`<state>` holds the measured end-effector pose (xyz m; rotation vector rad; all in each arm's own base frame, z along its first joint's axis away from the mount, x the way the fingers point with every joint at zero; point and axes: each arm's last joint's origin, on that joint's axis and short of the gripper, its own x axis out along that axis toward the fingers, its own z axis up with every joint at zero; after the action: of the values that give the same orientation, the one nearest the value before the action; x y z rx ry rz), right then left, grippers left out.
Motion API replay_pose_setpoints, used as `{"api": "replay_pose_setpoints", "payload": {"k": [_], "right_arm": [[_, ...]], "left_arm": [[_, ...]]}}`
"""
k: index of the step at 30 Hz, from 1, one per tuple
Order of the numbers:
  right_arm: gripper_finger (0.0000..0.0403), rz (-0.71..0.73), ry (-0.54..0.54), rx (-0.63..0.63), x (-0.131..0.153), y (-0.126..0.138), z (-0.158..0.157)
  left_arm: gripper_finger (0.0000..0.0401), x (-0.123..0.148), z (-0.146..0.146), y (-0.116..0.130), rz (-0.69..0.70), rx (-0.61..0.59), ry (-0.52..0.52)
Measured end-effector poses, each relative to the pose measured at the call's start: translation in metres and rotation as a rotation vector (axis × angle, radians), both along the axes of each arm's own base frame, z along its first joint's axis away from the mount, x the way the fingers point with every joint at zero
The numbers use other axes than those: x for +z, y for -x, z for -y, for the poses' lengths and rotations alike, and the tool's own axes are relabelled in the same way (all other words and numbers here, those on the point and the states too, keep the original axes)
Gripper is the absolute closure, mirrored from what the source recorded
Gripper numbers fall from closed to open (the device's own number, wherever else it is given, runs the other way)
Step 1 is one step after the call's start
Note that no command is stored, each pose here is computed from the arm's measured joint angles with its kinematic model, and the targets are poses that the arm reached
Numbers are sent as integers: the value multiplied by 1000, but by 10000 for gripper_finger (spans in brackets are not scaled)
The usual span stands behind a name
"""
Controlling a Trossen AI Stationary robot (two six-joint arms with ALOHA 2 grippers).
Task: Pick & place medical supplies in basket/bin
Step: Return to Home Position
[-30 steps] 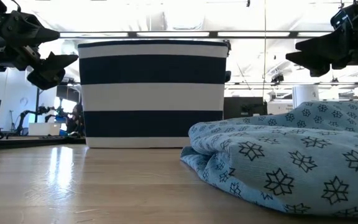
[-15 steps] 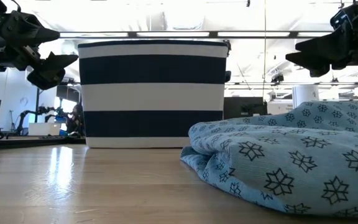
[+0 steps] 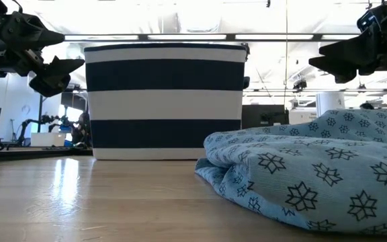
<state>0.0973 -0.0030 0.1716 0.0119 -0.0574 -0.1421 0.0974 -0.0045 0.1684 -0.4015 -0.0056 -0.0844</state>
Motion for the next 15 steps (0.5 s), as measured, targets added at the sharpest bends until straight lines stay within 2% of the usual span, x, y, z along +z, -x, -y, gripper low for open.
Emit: {"api": "replay_pose_setpoints", "payload": {"k": [15], "right_arm": [[154, 0, 0, 0, 0, 0, 0]], "left_arm": [[171, 0, 0, 0, 0, 0, 0]]}}
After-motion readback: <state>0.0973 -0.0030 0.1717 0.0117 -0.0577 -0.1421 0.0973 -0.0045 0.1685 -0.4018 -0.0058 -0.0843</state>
